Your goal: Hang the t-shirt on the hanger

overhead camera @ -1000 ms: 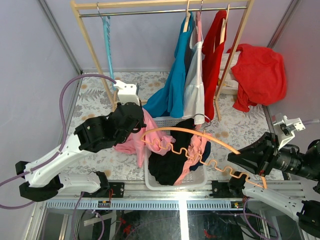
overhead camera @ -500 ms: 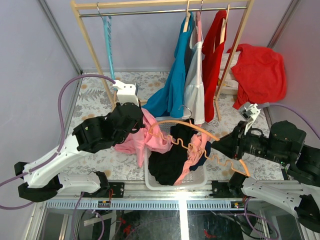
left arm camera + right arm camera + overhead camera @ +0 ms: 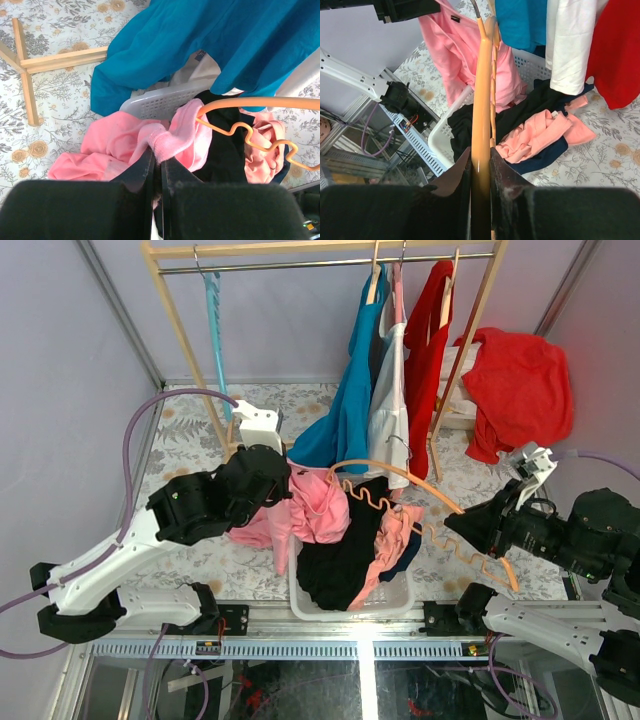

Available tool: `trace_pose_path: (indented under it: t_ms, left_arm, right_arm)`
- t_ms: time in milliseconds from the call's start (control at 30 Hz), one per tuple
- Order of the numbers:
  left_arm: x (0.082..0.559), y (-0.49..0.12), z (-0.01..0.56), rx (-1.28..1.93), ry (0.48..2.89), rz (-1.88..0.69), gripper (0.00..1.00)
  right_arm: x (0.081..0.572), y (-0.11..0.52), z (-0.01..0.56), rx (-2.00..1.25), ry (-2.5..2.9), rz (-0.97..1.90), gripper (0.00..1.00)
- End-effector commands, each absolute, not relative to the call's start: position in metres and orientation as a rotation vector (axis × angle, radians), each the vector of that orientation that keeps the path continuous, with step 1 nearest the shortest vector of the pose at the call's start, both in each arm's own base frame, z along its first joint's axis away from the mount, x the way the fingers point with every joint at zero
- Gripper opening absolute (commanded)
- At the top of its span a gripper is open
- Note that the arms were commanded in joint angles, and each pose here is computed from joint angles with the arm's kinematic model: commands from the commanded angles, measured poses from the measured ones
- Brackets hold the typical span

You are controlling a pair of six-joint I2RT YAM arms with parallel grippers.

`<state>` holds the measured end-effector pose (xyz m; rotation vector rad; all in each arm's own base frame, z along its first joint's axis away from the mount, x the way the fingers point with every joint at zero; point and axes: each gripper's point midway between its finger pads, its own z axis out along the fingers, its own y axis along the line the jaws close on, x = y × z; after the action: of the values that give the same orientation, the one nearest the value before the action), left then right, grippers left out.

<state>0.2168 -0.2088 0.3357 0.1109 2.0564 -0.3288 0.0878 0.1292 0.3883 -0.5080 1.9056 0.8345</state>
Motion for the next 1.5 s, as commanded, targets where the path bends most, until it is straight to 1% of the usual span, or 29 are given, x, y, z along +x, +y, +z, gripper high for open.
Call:
trace_pose_path:
  t_ms: [0, 367, 767, 967, 1100, 1233, 1467]
  left_arm:
    - [0.218, -0.215, 0.344, 0.136, 2.044, -0.359, 0.0]
    - [0.216, -0.222, 0.343, 0.162, 2.054, -0.391, 0.0]
    - [0.212, -0.228, 0.35, 0.207, 2.061, -0.429, 0.0]
    - [0.208, -0.229, 0.356, 0.243, 2.063, -0.439, 0.0]
    - [0.199, -0.236, 0.367, 0.299, 2.05, -0.521, 0.0]
    - [0.187, -0.245, 0.381, 0.36, 2.033, -0.629, 0.0]
    - [0.172, -0.25, 0.412, 0.412, 1.981, -0.752, 0.01]
  right_arm:
    - [0.086, 0.143, 0.408, -0.569, 1.8, 0.906, 0.0]
    - [0.06, 0.148, 0.428, -0.652, 1.703, 1.051, 0.0]
    - [0.07, 0.167, 0.418, -0.711, 1.672, 1.051, 0.0]
    - [0.058, 0.181, 0.418, -0.824, 1.622, 1.122, 0.0]
    - [0.052, 0.18, 0.42, -0.873, 1.582, 1.129, 0.0]
    - [0.057, 0.182, 0.418, -0.876, 1.568, 1.109, 0.0]
    - [0.088, 0.159, 0.419, -0.743, 1.568, 0.898, 0.0]
